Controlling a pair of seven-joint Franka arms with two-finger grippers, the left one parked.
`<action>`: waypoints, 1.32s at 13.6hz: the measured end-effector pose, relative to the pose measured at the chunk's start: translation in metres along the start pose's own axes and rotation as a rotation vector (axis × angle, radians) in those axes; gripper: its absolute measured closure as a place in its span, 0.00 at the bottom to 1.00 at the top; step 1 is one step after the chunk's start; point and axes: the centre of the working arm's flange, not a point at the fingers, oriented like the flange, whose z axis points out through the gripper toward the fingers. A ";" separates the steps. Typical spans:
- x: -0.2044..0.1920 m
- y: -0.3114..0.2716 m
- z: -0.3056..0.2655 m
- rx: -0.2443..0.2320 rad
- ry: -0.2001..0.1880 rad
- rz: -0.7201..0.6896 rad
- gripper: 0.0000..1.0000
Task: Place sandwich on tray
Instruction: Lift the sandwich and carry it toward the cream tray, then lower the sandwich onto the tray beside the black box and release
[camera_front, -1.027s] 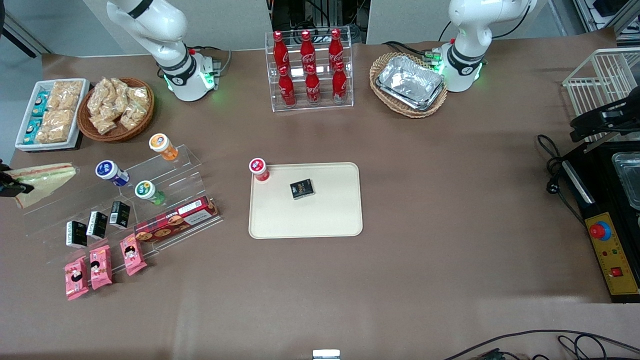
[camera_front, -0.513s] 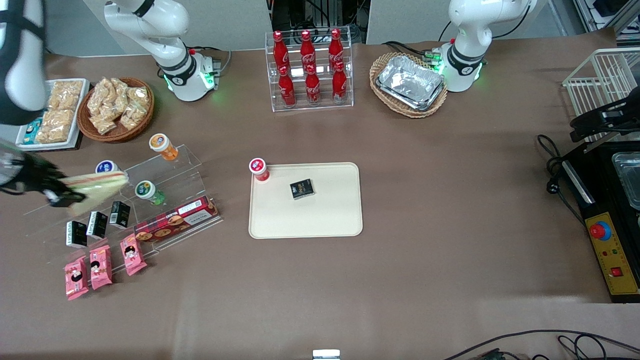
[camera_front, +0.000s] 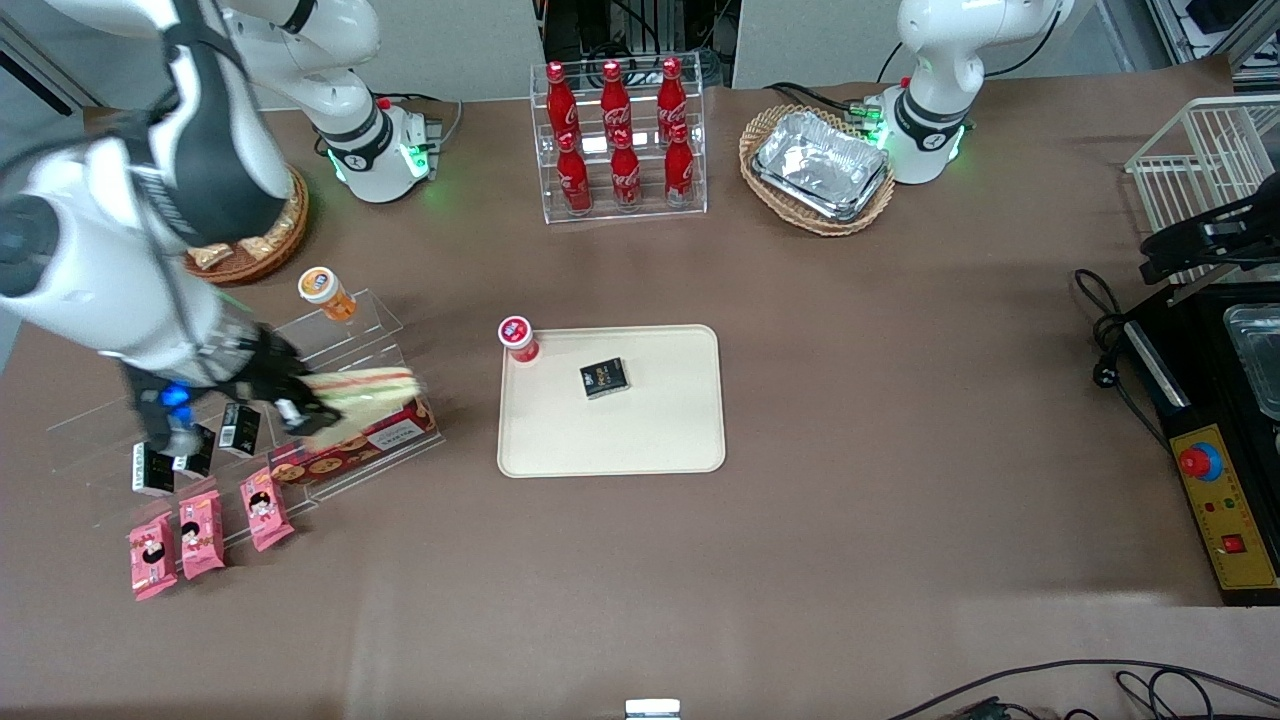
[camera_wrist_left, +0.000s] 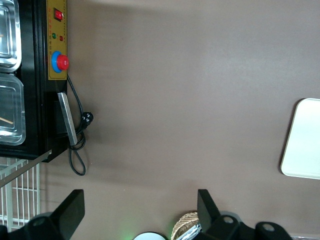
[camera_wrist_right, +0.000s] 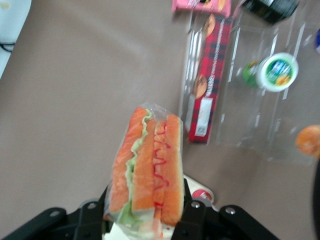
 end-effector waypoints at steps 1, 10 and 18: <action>-0.018 -0.012 0.013 0.003 -0.003 0.015 0.48; -0.153 -0.080 0.175 -0.014 -0.018 0.217 0.48; -0.195 -0.089 0.254 0.004 -0.020 0.279 0.48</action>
